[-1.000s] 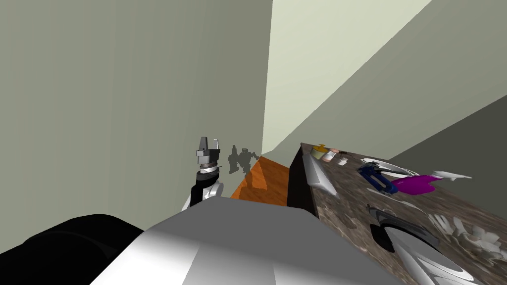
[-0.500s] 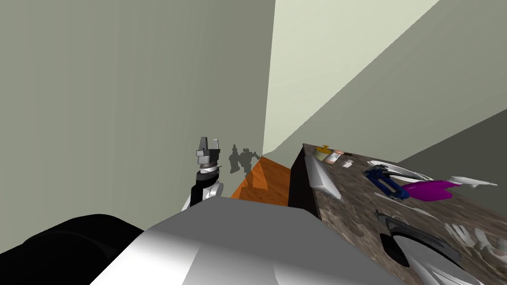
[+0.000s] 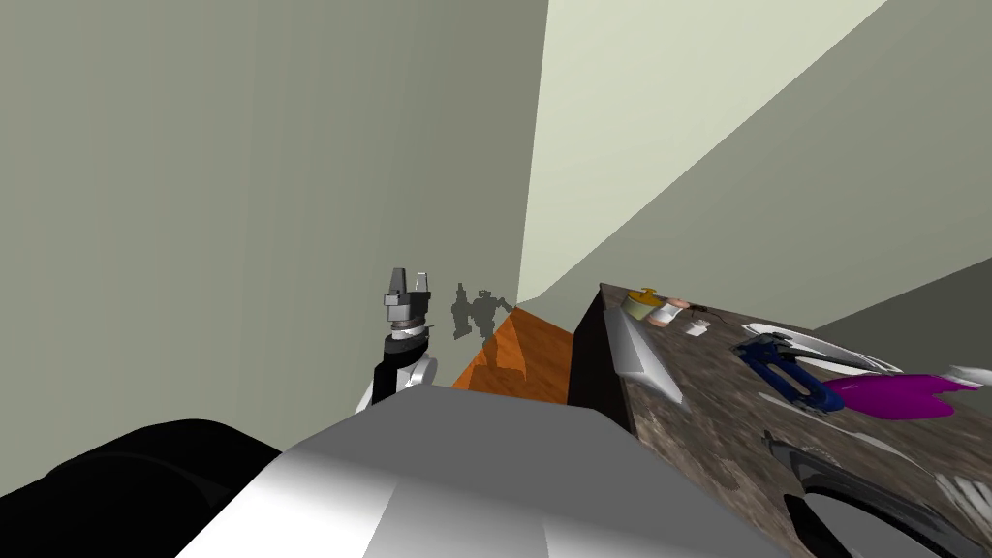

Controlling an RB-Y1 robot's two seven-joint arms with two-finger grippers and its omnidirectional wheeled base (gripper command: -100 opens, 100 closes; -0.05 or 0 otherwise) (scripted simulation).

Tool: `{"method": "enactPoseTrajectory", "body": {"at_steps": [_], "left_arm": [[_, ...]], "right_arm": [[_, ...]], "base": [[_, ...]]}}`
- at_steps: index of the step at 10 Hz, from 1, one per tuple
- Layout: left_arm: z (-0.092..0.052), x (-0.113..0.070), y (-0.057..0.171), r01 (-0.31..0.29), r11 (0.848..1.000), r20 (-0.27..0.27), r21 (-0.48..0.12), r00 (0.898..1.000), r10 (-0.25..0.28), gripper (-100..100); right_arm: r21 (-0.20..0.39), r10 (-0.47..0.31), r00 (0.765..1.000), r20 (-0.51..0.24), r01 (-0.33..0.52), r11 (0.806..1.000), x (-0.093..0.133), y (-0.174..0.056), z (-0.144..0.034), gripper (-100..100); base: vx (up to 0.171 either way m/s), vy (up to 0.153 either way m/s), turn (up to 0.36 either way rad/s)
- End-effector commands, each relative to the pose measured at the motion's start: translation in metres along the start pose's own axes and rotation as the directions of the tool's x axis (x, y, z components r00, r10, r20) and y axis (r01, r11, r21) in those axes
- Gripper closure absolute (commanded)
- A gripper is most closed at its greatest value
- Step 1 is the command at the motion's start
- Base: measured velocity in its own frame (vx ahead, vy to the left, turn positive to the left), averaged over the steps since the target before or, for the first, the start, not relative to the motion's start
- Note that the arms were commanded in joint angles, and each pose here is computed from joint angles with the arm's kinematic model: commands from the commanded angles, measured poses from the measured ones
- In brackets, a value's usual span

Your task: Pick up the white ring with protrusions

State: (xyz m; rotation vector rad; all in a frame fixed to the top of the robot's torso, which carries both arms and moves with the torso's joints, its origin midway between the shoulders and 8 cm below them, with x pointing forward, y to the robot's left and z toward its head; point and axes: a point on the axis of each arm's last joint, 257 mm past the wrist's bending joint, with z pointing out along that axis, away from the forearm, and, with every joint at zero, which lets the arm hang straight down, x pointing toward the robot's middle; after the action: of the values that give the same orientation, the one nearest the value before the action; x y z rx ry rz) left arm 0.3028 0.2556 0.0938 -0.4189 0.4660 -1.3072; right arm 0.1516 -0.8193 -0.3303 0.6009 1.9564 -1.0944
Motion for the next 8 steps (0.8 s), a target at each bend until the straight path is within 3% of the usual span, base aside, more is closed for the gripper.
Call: {"method": "enactPoseTrajectory", "body": {"at_steps": [1,2,3,6,7,8], "left_arm": [[0.0,0.0,0.0,0.0,1.0,0.0,0.0,1.0,0.0,0],[0.0,0.0,0.0,0.0,1.0,0.0,0.0,1.0,0.0,0],[0.0,0.0,0.0,0.0,1.0,0.0,0.0,1.0,0.0,0],[0.0,0.0,0.0,0.0,1.0,0.0,0.0,1.0,0.0,0],[0.0,0.0,0.0,0.0,1.0,0.0,0.0,1.0,0.0,0],[0.0,0.0,0.0,0.0,1.0,0.0,0.0,1.0,0.0,0]], "right_arm": [[0.009,0.024,1.0,0.0,-0.024,1.0,0.002,-0.009,-0.002,-100],[0.009,0.048,0.999,0.0,-0.048,0.999,0.002,-0.009,-0.002,-100],[0.025,-0.019,1.0,-0.003,0.019,1.0,0.011,-0.03,-0.006,-100],[0.025,0.053,0.999,-0.001,-0.053,0.998,0.011,-0.03,-0.006,-100],[0.037,-0.009,1.0,-0.002,0.009,0.999,0.019,-0.052,-0.012,-100],[0.037,0.005,1.0,-0.002,-0.005,0.999,0.019,-0.052,-0.012,-100]], "base": [[0.022,-0.001,0.091],[0.014,-0.001,-0.007],[0.022,0.006,0.148],[0.013,-0.001,0.027],[0.018,0.002,0.156],[0.026,-0.001,0.099]]}}
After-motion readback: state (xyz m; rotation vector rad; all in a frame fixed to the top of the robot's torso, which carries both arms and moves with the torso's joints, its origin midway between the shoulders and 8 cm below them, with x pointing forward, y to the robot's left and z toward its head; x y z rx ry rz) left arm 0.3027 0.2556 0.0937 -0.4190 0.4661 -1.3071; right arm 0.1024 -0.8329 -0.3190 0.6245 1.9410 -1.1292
